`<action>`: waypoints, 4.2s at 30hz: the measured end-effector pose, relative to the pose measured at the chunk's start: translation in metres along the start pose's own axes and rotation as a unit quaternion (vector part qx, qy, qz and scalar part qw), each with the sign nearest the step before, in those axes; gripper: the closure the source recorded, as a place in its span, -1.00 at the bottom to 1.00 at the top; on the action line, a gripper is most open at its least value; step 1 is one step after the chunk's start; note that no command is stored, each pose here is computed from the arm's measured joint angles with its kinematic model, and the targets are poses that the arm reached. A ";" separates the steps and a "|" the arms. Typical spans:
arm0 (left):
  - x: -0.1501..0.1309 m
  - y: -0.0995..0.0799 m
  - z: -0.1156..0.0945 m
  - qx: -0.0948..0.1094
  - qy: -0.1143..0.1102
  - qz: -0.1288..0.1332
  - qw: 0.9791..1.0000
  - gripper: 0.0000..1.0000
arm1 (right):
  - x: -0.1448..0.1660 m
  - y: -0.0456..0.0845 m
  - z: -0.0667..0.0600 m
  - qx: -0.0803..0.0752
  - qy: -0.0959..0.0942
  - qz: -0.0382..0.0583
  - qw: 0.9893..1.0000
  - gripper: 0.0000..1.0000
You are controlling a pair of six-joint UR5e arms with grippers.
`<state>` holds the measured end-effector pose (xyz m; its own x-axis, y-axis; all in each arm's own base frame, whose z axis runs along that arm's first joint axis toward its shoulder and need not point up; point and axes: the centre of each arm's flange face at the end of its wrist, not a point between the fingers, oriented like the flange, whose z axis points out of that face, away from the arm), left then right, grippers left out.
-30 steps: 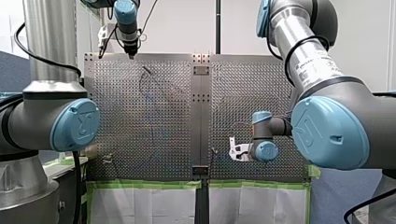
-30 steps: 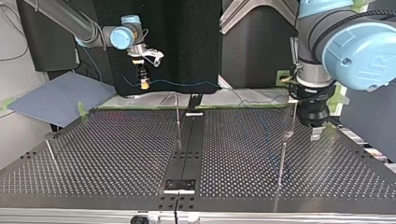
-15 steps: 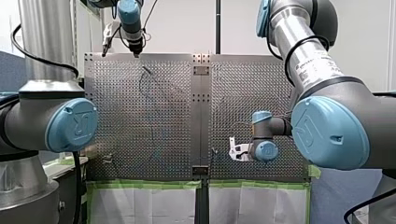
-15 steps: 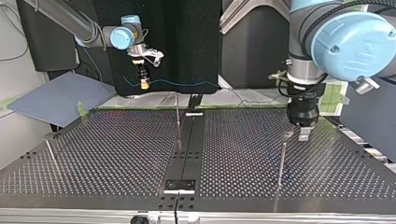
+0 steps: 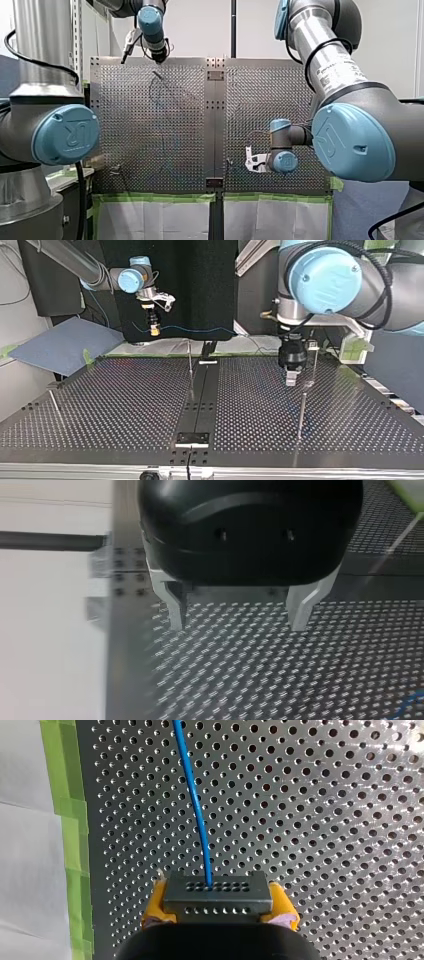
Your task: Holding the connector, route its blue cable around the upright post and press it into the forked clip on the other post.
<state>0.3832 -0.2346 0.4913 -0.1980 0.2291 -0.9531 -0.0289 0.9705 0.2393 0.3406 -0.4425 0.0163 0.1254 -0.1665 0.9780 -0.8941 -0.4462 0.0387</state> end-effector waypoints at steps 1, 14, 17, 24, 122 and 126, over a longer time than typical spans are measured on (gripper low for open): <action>0.005 -0.005 0.002 0.000 0.003 0.006 1.000 -0.97 | 0.000 0.000 0.000 0.000 0.000 0.000 1.000 1.00; 0.074 -0.053 0.021 0.011 0.033 0.089 0.995 -0.97 | 0.000 -0.002 0.000 0.003 0.001 0.000 1.000 1.00; 0.078 -0.053 0.025 0.010 0.027 0.098 0.995 -0.97 | 0.000 -0.002 0.000 0.003 0.001 0.000 1.000 1.00; 0.075 -0.047 0.040 0.013 0.003 0.092 0.996 -0.97 | 0.000 -0.003 0.000 0.005 0.002 0.000 1.000 1.00; 0.122 -0.017 0.138 -0.084 -0.068 0.160 0.981 -0.97 | 0.000 -0.005 0.001 0.011 0.007 0.000 1.000 1.00; 0.119 -0.017 0.139 -0.091 -0.076 0.155 0.981 -0.97 | 0.000 -0.005 0.001 0.012 0.007 0.000 1.000 1.00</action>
<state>0.4966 -0.2136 0.3476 -0.0766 0.5339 -0.8420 -0.1683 0.8255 0.5387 0.3453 -0.4409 0.0164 0.1193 -0.1552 0.9806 -0.8839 -0.4664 0.0337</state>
